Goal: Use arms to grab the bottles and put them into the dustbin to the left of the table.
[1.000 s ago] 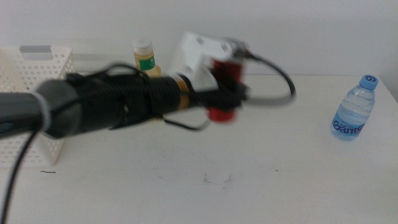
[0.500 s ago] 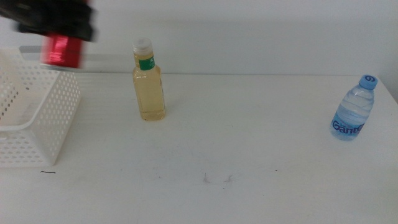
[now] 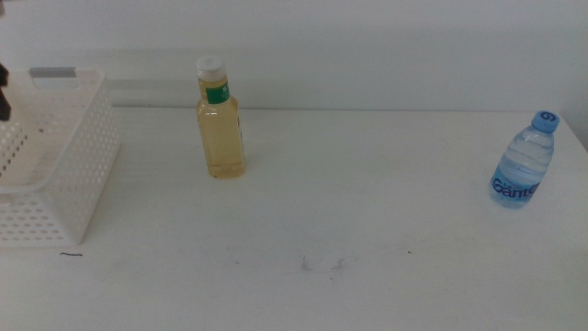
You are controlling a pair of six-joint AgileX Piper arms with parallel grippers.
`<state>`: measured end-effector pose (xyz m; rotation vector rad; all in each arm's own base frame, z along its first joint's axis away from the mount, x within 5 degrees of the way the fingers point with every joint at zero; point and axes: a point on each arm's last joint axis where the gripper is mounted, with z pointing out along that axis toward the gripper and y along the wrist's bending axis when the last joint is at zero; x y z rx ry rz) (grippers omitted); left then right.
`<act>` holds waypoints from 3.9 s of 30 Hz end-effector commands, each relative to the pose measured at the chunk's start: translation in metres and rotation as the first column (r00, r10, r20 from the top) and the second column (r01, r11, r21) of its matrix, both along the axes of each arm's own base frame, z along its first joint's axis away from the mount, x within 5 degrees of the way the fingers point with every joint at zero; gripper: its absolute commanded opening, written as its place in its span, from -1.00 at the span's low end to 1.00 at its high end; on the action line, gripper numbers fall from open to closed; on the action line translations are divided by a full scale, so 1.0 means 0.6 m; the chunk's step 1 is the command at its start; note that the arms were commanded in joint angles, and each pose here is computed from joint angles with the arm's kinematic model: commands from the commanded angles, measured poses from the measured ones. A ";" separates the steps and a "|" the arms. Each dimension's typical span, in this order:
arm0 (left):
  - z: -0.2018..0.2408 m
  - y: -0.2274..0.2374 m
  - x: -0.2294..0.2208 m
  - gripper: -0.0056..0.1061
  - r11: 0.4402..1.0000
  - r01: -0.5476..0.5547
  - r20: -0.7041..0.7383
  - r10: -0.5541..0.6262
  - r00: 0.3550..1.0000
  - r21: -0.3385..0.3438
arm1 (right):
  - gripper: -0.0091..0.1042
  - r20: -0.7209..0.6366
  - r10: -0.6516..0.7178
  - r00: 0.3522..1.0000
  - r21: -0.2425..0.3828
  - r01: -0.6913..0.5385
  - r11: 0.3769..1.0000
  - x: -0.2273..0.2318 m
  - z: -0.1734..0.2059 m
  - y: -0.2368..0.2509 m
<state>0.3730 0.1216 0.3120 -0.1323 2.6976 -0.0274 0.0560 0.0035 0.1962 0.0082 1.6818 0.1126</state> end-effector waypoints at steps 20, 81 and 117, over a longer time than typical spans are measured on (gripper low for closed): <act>-0.123 0.020 0.064 0.78 0.998 0.065 -0.068 -0.065 0.996 -0.010 | 0.67 0.012 0.000 1.000 -0.012 0.000 1.000 0.000 0.000 0.000; -0.315 -0.381 0.027 0.77 0.933 0.358 0.826 -0.180 0.534 -0.028 | 0.67 0.012 0.000 1.000 -0.012 0.000 1.000 0.000 0.000 0.000; 0.039 -0.293 -0.087 -0.93 0.979 0.201 0.248 -0.201 0.948 0.027 | 0.67 0.012 0.000 1.000 -0.012 0.000 1.000 0.000 0.000 0.000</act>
